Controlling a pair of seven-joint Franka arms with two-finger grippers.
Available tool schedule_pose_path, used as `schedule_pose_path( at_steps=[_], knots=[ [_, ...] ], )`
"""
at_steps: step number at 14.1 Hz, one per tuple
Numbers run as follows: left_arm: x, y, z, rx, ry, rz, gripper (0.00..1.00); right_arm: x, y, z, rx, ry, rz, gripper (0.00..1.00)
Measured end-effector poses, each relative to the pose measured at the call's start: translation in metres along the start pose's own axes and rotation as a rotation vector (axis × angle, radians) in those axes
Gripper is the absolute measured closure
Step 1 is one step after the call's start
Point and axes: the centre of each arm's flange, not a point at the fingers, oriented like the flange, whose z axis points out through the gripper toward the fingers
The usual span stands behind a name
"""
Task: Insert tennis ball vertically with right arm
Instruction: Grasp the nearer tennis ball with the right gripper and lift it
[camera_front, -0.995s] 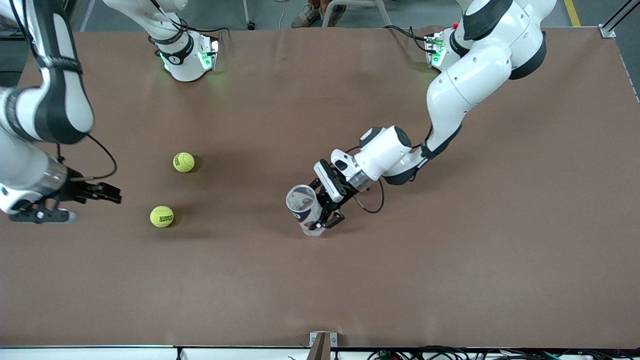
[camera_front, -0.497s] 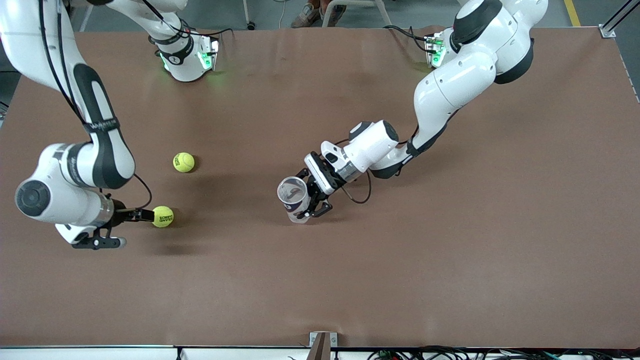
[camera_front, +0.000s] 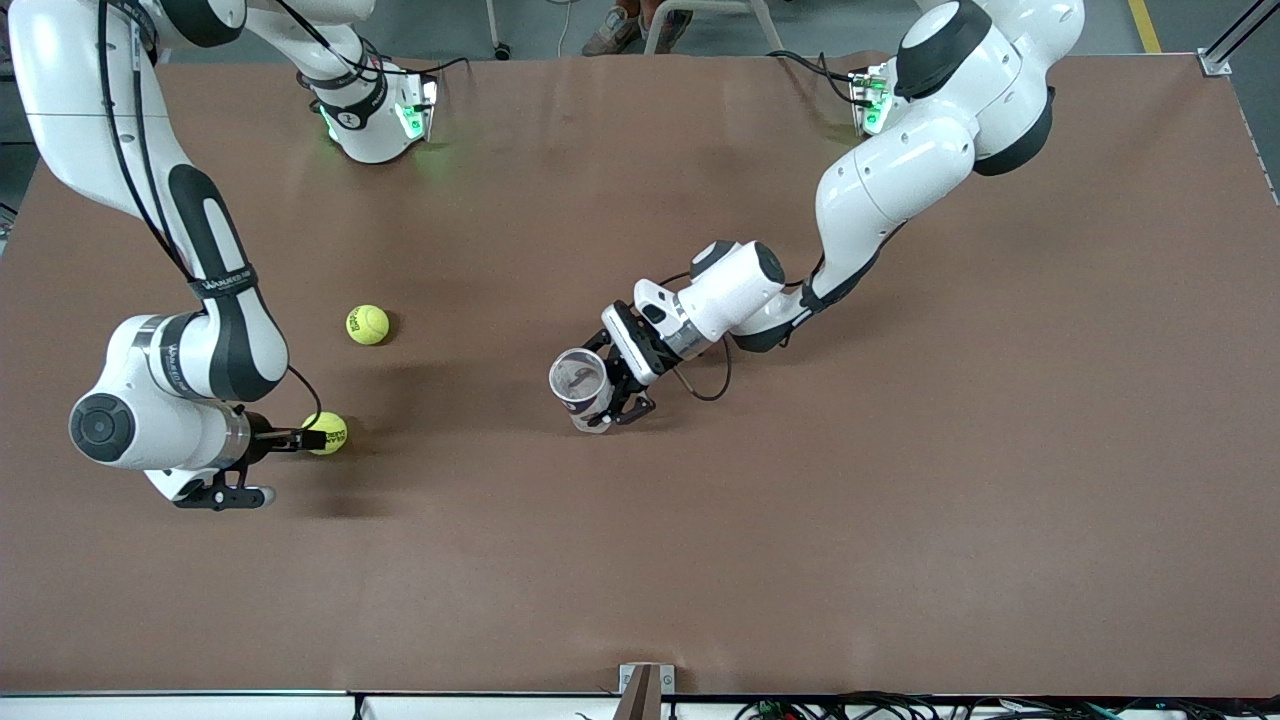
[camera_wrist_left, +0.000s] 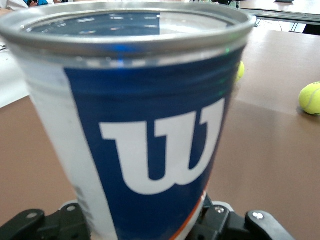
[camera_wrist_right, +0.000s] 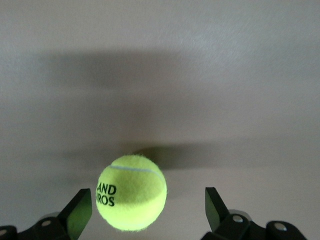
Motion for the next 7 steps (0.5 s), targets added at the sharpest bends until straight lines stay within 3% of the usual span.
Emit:
schedule_pose_path(
  at_steps=[7],
  knots=[
    [-0.007, 0.001, 0.002, -0.005, -0.008, -0.006, 0.26, -0.003, -0.015, 0.010, -0.001, -0.027, -0.017, 0.00]
  ],
)
